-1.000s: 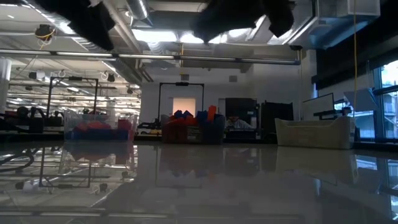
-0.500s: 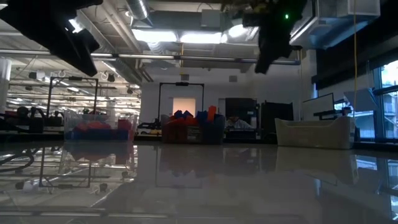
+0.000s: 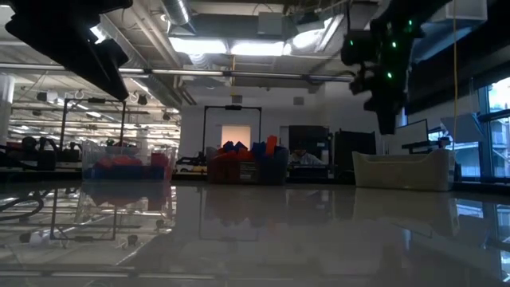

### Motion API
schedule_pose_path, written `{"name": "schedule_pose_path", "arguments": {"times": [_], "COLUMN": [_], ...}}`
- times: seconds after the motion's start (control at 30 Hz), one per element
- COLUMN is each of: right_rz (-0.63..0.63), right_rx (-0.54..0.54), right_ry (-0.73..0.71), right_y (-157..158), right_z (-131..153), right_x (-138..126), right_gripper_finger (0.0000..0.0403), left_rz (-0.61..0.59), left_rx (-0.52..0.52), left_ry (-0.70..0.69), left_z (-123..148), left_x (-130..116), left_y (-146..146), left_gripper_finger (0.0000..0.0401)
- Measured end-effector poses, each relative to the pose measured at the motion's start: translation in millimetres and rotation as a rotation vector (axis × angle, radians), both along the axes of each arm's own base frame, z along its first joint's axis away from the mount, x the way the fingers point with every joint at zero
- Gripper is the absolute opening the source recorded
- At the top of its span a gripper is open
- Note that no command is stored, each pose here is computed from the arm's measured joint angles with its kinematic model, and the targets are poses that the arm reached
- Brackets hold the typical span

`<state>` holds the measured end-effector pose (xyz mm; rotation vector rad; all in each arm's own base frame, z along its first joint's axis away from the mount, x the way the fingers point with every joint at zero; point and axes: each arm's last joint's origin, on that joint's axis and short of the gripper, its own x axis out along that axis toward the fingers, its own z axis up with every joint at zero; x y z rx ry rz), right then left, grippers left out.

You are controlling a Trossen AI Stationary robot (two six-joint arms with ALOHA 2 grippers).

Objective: Sort blocks by size

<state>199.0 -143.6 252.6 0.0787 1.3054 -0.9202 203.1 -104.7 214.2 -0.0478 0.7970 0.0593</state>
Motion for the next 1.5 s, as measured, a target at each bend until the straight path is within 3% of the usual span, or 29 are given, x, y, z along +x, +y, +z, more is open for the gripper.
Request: {"name": "schedule_pose_path", "arguments": {"times": [0.1,0.27,0.47,0.6,0.73,0.93,1.13,1.5], "right_rz": [-0.066,-0.115,-0.096,-0.045,0.101,0.369,0.528,0.791], "right_rx": [0.032,0.055,0.090,0.162,0.145,0.116,0.080,0.087], "right_ry": [-0.004,0.008,0.008,-0.029,-0.141,-0.441,-0.597,-0.958], "right_y": [-12.5,-19.6,-17.0,-3.9,19.6,52.0,72.7,95.5], "right_z": [-11.3,-20.2,-20.1,-11.4,5.9,34.7,32.8,10.0], "right_x": [-12.7,-23.2,-22.9,-16.1,-3.8,11.5,7.8,-32.6], "right_gripper_finger": [0.0104,0.0162,0.0232,0.0251,0.0221,0.0115,0.0011,0.0004], "left_rz": [0.006,0.006,0.014,-0.015,-0.083,-0.137,-0.067,0.022], "left_rx": [0.009,0.016,0.026,0.036,0.063,0.083,0.153,0.252], "left_ry": [-0.004,-0.005,-0.012,-0.054,-0.121,-0.241,-0.264,-0.419], "left_z": [0.0,0.0,0.2,3.5,11.9,25.3,31.6,53.5], "left_x": [0.2,0.3,0.5,3.4,9.3,29.0,33.5,10.2], "left_y": [0.4,0.5,0.9,-0.5,4.0,31.6,61.5,96.8], "left_gripper_finger": [0.0184,0.0184,0.0184,0.0184,0.0184,0.0178,0.0119,0.0041]}}
